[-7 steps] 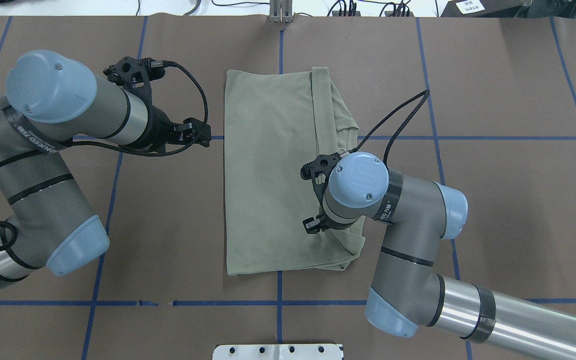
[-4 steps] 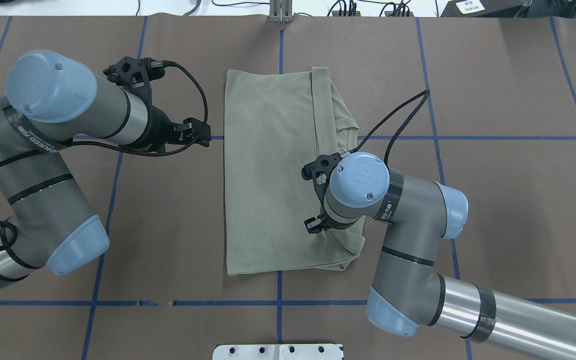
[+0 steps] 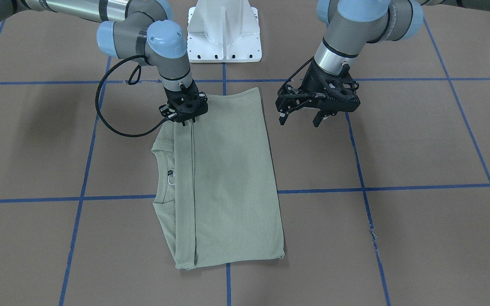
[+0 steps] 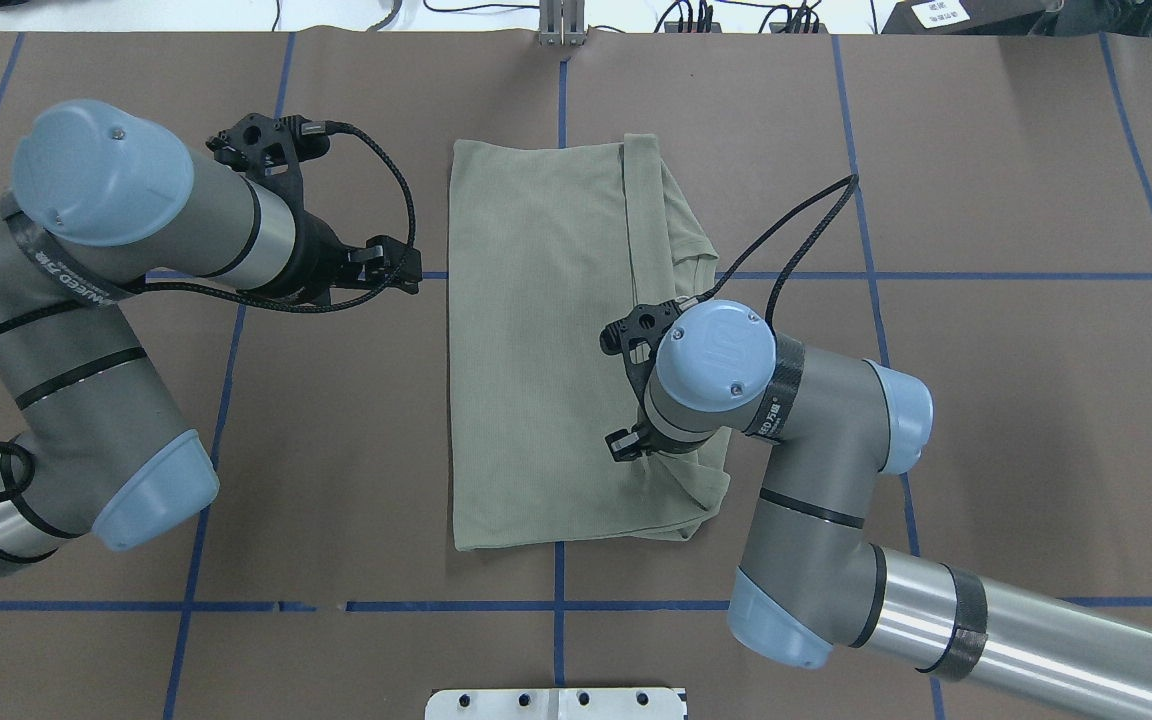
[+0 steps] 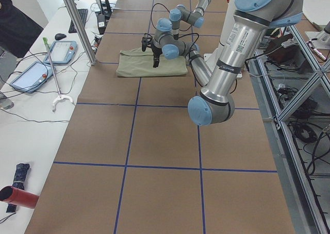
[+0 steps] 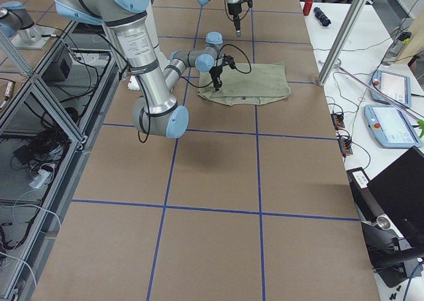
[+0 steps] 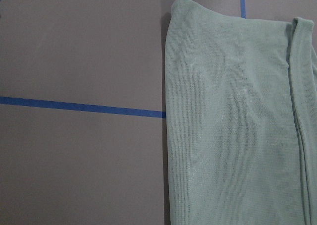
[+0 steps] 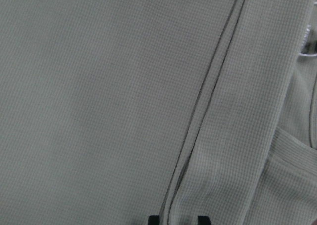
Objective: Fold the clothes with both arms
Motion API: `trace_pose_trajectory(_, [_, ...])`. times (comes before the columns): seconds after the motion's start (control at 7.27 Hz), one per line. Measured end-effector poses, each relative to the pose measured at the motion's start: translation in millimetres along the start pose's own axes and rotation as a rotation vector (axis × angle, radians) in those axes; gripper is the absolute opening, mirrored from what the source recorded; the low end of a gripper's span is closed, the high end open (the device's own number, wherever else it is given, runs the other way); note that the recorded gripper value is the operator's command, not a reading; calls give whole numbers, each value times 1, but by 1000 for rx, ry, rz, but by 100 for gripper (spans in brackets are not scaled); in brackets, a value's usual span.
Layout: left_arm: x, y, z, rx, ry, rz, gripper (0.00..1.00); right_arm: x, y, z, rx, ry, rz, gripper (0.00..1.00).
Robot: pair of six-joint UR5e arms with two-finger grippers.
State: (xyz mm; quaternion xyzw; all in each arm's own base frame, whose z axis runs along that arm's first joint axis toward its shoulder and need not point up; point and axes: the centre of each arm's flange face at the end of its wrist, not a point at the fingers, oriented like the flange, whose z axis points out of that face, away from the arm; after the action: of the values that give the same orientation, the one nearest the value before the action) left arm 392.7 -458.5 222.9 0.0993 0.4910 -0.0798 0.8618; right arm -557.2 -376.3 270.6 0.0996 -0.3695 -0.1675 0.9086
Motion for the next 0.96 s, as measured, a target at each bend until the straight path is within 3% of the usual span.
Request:
trace_pose_trajectory(0.28, [0, 0, 0, 0, 0, 0, 100, -1, 1, 3, -5, 1, -2, 34])
trace_pose_trajectory(0.41, [0, 0, 0, 0, -1, 0, 100, -2, 4, 5, -9, 2, -4, 24])
trace_pose_trajectory(0.55, [0, 0, 0, 0, -1, 0, 99, -3, 5, 6, -11, 2, -5, 0])
trace_pose_trajectory(0.96, [0, 0, 0, 0, 0, 0, 99, 2, 5, 4, -13, 0, -3, 0])
